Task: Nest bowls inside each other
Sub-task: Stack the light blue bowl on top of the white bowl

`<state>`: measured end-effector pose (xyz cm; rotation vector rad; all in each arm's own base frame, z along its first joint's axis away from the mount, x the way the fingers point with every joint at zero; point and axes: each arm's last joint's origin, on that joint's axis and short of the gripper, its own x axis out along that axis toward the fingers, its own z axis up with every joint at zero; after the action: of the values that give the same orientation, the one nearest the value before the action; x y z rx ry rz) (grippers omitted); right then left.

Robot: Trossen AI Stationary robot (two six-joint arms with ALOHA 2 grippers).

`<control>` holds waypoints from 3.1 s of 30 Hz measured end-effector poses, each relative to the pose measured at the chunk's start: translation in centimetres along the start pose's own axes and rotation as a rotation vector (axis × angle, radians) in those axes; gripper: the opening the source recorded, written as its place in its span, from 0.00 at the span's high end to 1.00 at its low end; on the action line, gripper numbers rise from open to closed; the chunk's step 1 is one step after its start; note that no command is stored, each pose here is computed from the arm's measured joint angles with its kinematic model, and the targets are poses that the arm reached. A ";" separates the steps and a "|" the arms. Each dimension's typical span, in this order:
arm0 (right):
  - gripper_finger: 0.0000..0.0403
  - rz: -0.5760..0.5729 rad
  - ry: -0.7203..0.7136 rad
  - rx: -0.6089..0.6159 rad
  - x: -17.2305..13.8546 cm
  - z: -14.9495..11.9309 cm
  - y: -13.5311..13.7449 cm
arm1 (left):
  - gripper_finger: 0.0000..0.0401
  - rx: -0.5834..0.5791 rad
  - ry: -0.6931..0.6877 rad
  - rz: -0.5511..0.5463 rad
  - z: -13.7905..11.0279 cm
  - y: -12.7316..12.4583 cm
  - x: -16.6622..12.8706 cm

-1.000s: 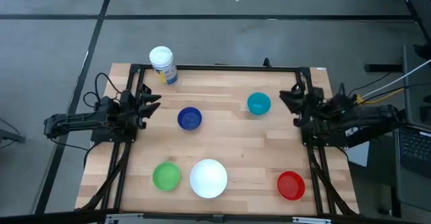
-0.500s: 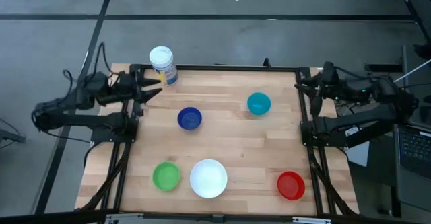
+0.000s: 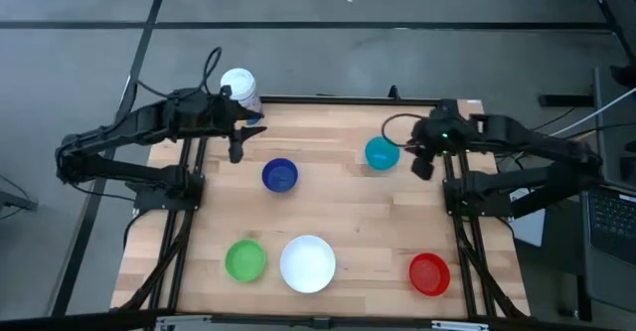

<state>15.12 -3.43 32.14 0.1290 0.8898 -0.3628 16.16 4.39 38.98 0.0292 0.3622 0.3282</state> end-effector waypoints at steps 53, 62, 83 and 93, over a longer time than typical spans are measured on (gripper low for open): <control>0.69 0.109 0.306 0.481 15.7 -2.9 -11.7 | 0.64 -0.029 -0.145 0.006 -0.2 0.8 -5.7; 0.68 0.112 0.381 0.509 17.4 -3.6 -11.9 | 0.64 -0.030 -0.150 -0.002 -0.2 0.8 -5.7; 0.98 0.151 0.491 0.449 21.2 -4.2 -10.0 | 0.64 -0.038 -0.151 -0.013 -0.2 0.8 -5.7; 0.99 0.242 0.427 0.337 18.6 -1.2 -1.3 | 0.64 -0.030 -0.144 -0.001 -0.2 0.8 -5.7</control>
<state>24.43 -9.06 16.92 0.6386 1.2132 -0.2587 10.79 3.30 40.80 0.0235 0.2143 0.3286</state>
